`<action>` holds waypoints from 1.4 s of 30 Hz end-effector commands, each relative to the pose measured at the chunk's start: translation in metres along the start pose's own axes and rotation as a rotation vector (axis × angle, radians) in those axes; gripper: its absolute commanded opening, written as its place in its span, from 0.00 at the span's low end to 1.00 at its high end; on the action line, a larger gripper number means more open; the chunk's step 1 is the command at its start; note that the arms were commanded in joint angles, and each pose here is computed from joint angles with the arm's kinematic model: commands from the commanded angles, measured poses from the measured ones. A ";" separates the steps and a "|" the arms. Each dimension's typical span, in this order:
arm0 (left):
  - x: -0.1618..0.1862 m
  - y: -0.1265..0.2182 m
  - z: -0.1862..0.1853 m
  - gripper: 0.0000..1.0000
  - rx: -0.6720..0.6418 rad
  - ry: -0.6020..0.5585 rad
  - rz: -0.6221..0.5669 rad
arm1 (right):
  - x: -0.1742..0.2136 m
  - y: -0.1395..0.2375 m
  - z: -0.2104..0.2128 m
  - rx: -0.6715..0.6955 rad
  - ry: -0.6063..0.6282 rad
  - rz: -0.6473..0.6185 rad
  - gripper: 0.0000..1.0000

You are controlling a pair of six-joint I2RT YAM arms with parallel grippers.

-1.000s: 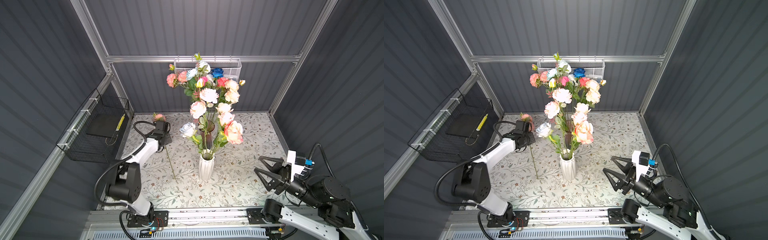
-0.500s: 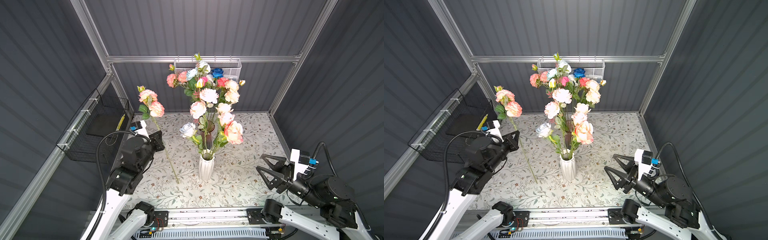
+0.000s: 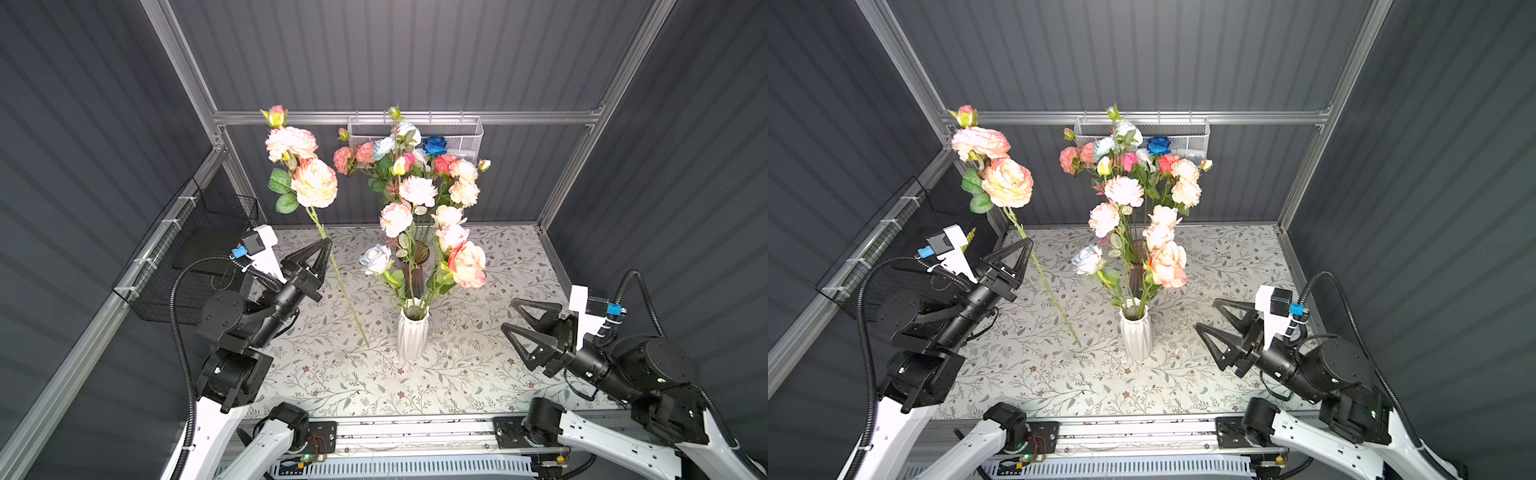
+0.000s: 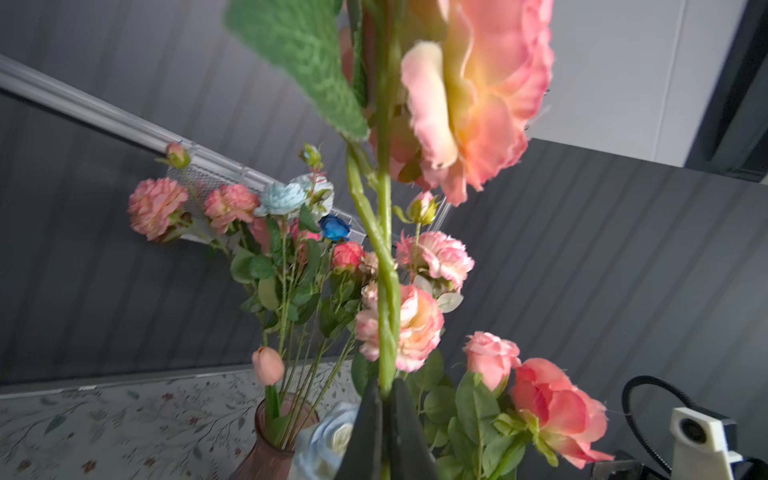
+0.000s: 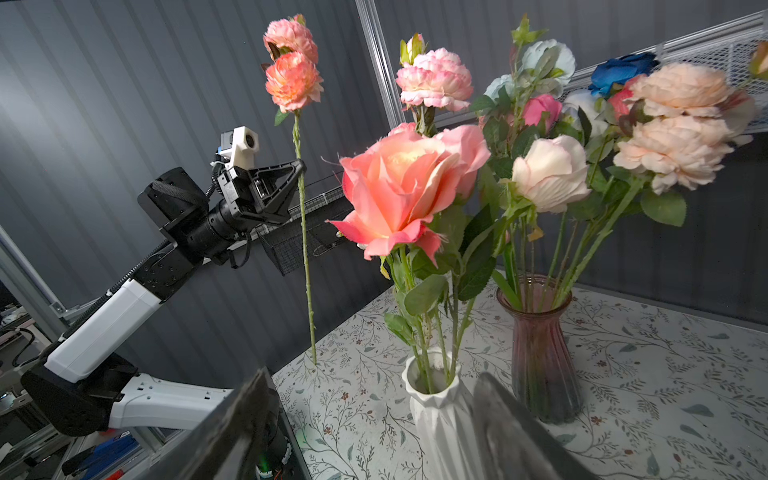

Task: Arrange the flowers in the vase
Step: 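Lift the pink rose high with the left gripper, then lower the pink rose stem into the white vase with the left gripper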

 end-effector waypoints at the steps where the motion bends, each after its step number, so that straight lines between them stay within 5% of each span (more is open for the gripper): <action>1: -0.041 -0.005 -0.029 0.00 0.173 -0.031 -0.168 | -0.014 0.000 0.008 -0.024 0.005 -0.037 0.79; 10: -0.053 -0.028 -0.039 0.00 0.302 -0.017 -0.253 | -0.021 -0.006 0.009 -0.003 0.025 -0.044 0.79; 15: -0.033 -0.047 -0.059 0.00 0.365 -0.018 -0.208 | -0.024 -0.007 0.009 0.003 0.041 -0.050 0.79; 20: -0.002 -0.064 -0.103 0.00 0.393 -0.139 -0.142 | -0.026 -0.006 0.009 0.006 0.051 -0.054 0.80; 42: 0.055 -0.101 -0.087 0.00 0.261 -0.262 -0.079 | -0.033 0.012 0.013 -0.019 0.065 -0.085 0.80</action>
Point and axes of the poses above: each gripper's point midway between its finger pads, its own y axis back along the fingers, its own z axis along the line the jaws close on, x = y × z, the point moved 3 cm from there along y, back along the fingers, and after that the axes turned 9 degrees about -y, right-handed, at the moved point
